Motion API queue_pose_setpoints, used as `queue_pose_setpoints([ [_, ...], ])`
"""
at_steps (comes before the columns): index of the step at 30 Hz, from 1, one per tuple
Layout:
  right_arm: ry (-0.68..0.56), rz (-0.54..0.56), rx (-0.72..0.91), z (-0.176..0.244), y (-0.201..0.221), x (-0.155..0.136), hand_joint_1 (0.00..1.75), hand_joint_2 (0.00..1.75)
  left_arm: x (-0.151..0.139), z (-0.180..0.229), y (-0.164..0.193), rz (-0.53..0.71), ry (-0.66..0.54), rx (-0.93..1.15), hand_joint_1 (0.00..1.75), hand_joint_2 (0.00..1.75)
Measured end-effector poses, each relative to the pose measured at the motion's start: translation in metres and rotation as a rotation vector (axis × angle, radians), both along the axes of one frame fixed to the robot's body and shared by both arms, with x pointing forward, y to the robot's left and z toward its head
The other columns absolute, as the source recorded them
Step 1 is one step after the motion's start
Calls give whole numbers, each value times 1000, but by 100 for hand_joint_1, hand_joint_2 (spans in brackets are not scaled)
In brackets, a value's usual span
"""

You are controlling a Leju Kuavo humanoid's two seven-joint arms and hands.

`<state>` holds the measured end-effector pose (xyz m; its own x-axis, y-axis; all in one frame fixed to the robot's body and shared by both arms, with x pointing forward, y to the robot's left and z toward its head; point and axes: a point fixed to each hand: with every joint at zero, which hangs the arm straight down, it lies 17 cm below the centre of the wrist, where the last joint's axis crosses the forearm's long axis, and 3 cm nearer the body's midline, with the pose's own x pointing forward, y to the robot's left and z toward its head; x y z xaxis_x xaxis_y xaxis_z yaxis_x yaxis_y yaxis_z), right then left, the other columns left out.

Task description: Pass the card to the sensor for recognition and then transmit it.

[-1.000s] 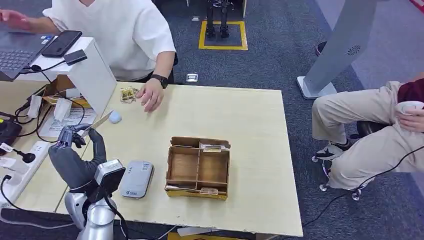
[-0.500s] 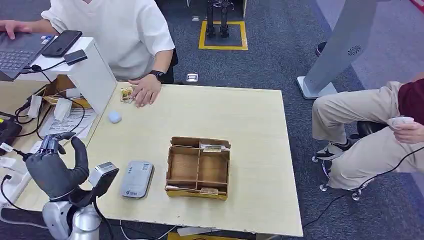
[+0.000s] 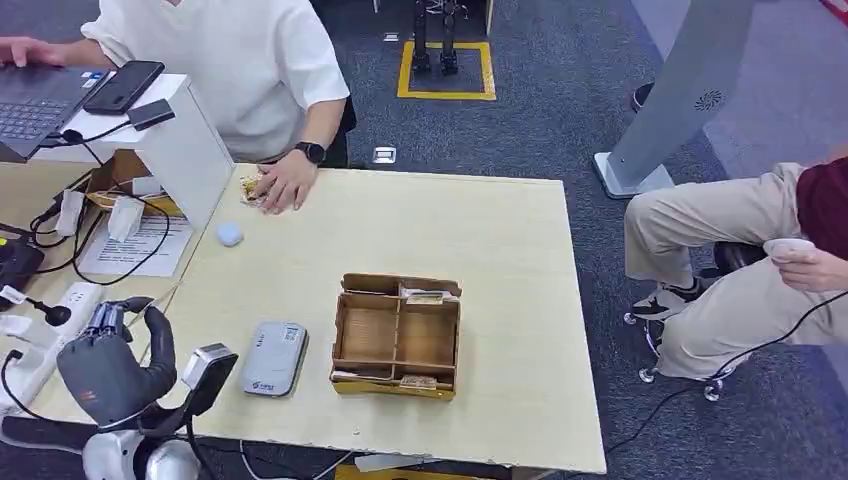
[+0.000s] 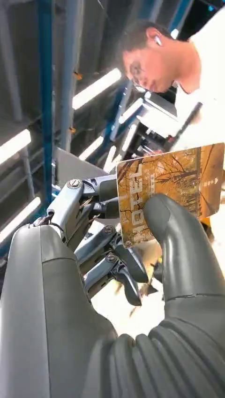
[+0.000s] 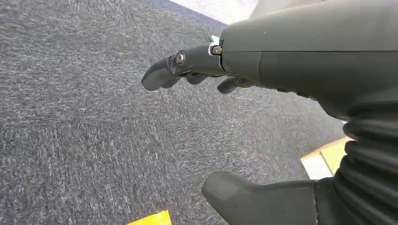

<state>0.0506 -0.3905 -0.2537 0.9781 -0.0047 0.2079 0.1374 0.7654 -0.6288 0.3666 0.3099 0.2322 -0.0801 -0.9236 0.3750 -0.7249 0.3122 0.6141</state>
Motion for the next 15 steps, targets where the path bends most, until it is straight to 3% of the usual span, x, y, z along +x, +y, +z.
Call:
queue_pose_setpoints([
  [15,-7,6,3,0,3,0,0,175,-5,-66,-49,-127,173,119,175,175],
])
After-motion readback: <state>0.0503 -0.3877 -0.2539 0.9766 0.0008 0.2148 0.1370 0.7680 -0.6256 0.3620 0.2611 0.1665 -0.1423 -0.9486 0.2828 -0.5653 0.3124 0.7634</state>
